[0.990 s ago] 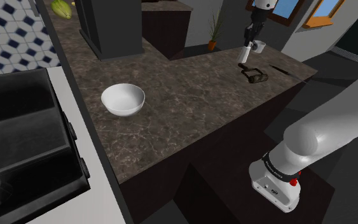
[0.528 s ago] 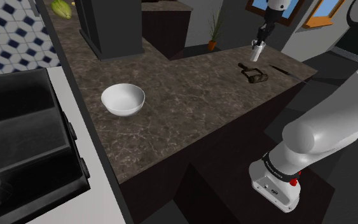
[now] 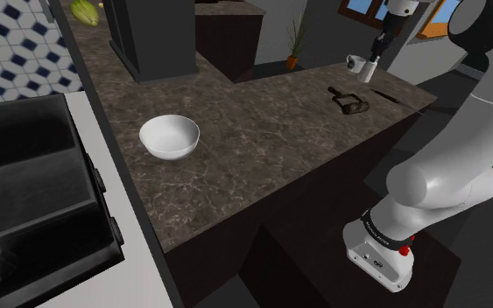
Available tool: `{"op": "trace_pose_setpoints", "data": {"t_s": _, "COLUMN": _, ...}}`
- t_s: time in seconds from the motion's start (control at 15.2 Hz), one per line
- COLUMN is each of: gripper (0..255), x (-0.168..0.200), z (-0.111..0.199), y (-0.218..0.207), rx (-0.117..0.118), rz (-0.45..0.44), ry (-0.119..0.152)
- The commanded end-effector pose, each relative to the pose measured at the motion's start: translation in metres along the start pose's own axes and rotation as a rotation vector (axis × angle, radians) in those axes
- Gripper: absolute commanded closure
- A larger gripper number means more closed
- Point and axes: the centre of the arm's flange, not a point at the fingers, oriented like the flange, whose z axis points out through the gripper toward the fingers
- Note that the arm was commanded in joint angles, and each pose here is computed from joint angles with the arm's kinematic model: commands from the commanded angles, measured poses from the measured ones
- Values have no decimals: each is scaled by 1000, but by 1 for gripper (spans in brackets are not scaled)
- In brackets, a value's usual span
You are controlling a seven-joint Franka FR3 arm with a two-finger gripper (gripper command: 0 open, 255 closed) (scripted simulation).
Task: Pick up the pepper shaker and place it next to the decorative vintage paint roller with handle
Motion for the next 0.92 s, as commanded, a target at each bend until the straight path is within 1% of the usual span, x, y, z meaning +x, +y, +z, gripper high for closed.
{"op": "trace_pose_setpoints", "data": {"t_s": 0.0, "gripper": 255, "x": -8, "z": 1, "y": 25, "rx": 0, "rz": -2, "ry": 0}}
{"op": "trace_pose_setpoints", "data": {"t_s": 0.66, "gripper": 255, "x": -43, "z": 13, "y": 153, "rx": 0, "rz": -2, "ry": 0}}
{"op": "trace_pose_setpoints", "data": {"t_s": 0.86, "gripper": 255, "x": -43, "z": 29, "y": 152, "rx": 0, "rz": -2, "ry": 0}}
